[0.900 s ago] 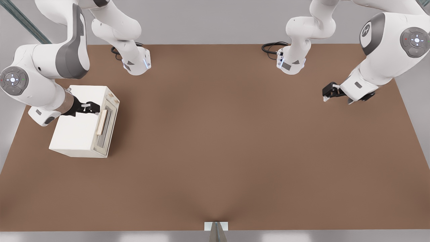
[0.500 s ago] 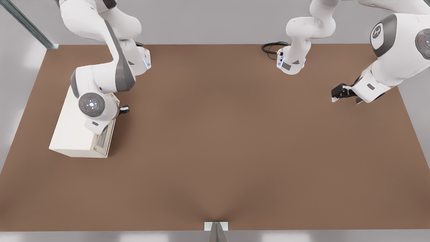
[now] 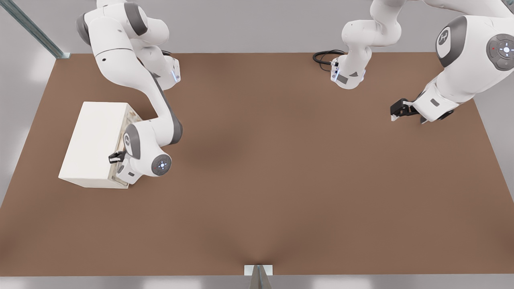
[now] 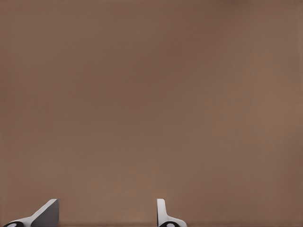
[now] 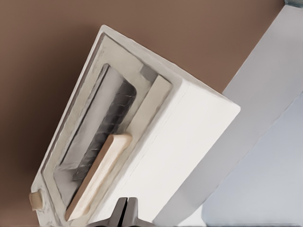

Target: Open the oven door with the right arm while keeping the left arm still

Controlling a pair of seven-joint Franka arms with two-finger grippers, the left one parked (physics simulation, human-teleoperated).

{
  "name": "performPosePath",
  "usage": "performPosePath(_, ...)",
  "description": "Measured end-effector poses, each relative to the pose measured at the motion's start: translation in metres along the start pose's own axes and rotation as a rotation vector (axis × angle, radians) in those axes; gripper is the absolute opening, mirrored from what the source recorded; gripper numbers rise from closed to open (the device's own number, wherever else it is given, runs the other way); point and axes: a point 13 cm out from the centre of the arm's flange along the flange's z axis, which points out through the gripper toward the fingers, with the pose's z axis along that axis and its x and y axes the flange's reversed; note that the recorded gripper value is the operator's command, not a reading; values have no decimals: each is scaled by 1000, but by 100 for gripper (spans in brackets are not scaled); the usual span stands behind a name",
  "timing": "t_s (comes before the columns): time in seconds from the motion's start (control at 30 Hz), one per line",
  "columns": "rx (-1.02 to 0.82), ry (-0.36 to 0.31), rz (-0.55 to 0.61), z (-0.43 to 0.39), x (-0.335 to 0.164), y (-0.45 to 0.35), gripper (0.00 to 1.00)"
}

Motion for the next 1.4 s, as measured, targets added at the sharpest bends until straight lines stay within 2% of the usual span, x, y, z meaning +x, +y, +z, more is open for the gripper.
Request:
performPosePath(0.23, 20, 62, -21, 29, 6, 19, 21)
performPosePath(0.53, 17, 98, -21, 55, 3, 28, 21)
performPosePath(1.07, 2, 119, -6, 73, -4, 30, 21)
performPosePath(1.37, -6, 100, 2, 61, -7, 33, 21)
performPosePath(1.4, -9, 93, 4, 55, -8, 33, 61)
